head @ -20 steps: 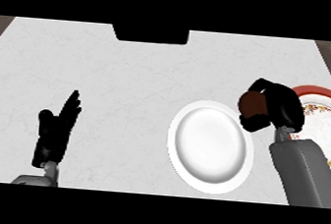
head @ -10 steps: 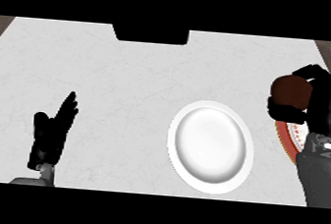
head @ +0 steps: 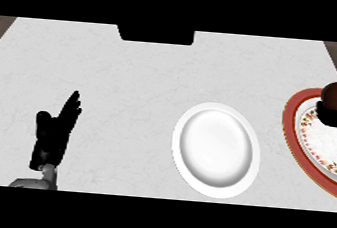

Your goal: Pick the cupcake from the plate and place it in the plate

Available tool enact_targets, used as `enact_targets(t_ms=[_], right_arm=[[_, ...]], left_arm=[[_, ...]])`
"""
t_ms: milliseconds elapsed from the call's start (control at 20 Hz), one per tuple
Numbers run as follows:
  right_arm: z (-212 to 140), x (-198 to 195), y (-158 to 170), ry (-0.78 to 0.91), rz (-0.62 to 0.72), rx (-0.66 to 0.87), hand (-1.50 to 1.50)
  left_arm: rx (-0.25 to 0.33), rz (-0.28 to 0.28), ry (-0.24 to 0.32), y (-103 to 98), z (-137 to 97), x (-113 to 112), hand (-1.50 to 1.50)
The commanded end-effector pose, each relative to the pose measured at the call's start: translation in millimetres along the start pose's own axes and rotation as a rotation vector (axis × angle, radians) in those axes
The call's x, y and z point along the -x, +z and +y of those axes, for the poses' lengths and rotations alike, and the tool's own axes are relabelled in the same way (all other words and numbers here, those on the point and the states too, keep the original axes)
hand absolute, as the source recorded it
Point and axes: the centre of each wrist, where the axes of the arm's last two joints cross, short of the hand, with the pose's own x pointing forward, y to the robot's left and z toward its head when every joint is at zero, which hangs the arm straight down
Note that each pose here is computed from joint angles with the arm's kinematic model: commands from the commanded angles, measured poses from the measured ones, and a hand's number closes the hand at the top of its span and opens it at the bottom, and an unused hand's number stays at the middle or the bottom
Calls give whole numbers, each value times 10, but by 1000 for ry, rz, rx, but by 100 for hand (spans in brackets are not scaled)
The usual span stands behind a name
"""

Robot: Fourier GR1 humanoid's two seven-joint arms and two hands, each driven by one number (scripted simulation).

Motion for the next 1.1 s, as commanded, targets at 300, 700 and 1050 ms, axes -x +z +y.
enact_targets(t_ms=[300, 700, 1050], right_arm=[[230, 677, -364, 68, 91, -64, 150], [479, 973, -474, 10, 171, -350, 150], [588, 1402, -547, 18, 154, -541, -150]], left_arm=[[10, 0, 6, 105, -90, 94, 0], [13, -3, 2, -97, -7, -134, 0], [11, 1, -11, -34, -19, -231, 0]])
